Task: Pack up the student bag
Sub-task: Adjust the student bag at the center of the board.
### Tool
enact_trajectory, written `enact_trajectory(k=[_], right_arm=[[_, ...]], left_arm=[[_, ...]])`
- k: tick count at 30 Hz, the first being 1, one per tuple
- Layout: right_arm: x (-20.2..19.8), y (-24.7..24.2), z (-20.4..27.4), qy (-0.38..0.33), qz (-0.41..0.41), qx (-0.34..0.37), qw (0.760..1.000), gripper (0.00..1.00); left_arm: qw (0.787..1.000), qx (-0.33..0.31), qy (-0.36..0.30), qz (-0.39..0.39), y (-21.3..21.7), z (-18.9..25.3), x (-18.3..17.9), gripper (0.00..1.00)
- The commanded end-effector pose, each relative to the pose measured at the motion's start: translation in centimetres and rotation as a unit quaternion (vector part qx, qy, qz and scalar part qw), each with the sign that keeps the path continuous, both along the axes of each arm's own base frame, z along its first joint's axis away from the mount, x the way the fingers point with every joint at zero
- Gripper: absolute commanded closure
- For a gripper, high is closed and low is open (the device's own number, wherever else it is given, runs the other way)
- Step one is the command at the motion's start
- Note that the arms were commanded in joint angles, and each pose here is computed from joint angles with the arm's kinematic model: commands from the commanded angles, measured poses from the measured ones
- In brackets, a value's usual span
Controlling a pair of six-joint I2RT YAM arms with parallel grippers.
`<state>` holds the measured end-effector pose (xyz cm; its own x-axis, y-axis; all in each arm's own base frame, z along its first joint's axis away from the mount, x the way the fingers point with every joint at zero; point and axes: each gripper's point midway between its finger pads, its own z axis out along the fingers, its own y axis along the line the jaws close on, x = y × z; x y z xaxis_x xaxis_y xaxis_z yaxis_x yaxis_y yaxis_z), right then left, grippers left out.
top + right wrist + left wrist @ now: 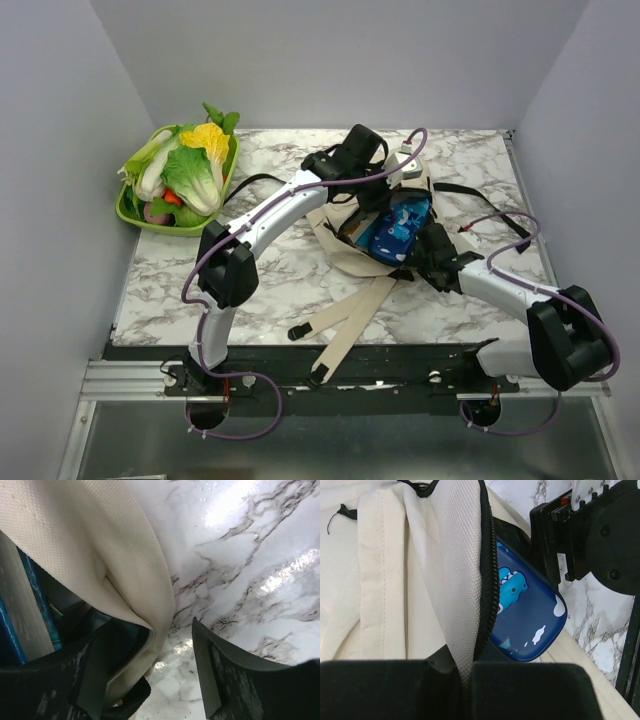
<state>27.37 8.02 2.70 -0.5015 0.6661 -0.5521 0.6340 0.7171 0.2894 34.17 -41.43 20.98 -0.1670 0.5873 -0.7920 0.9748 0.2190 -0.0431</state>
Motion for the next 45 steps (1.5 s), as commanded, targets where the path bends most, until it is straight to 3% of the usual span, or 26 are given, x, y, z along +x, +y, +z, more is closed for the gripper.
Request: enact_trajectory(k=[1,4,8,12,15,21,27,30,31,33,36,39,45], right_arm=[[1.9,0.8,0.1,-0.016,-0.009,0.008,1.0,0.31],[2.0,0.9,-0.8,-0.001,-0.004,0.002,1.0,0.42],[1.5,0.6,-0.8,-0.008,-0.001,-0.002,1.0,0.65],[1.1,0.5,0.2,-0.023,0.005,0.005,1.0,0.99],[1.2,0.5,2.6,-0.051,0.011,0.013,0.999,1.0],[2.1,2.0,12.7,-0.179,0.065,0.051,0.98,0.99],[3.2,5.1,24.5,-0.256,0.137,0.1,0.952,1.0],[3.3,6.2,28.0,-0.273,0.162,0.119,0.941,0.99],[3.4,6.8,29.5,-0.281,0.171,0.131,0.935,1.0],[3.2,7.6,30.3,-0.282,0.179,0.154,0.93,0.99],[2.9,8.9,30.2,-0.277,0.203,0.182,0.921,1.0],[3.0,8.5,28.7,-0.263,0.192,0.172,0.93,1.0],[1.6,6.8,24.4,-0.212,0.173,0.141,0.951,0.99]], left_arm=[[1.0,-0.029,0.003,-0.011,0.2,2.8,-1.2,1.0],[1.0,-0.024,0.004,-0.012,0.4,2.6,-1.3,1.0],[1.0,-0.021,0.002,-0.01,0.7,2.5,-1.3,1.0],[1.0,-0.024,0.001,-0.009,0.8,2.7,-1.2,1.0],[1.0,-0.024,-0.003,-0.004,0.9,2.9,-1.0,1.0],[0.999,-0.014,-0.019,0.032,1.4,4.0,1.4,1.0],[0.99,-0.032,-0.098,0.091,2.1,10.4,5.7,1.0],[0.984,-0.056,-0.133,0.105,2.7,13.4,5.9,0.99],[0.986,-0.049,-0.121,0.1,2.7,12.3,5.5,0.98],[0.987,-0.061,-0.119,0.09,2.9,13.0,4.3,0.98],[0.992,-0.033,-0.094,0.073,2.6,9.7,2.9,0.98],[0.997,0.0,-0.052,0.048,2.3,5.8,1.4,0.99],[0.999,0.007,0.022,-0.046,1.0,3.5,-3.8,0.99]])
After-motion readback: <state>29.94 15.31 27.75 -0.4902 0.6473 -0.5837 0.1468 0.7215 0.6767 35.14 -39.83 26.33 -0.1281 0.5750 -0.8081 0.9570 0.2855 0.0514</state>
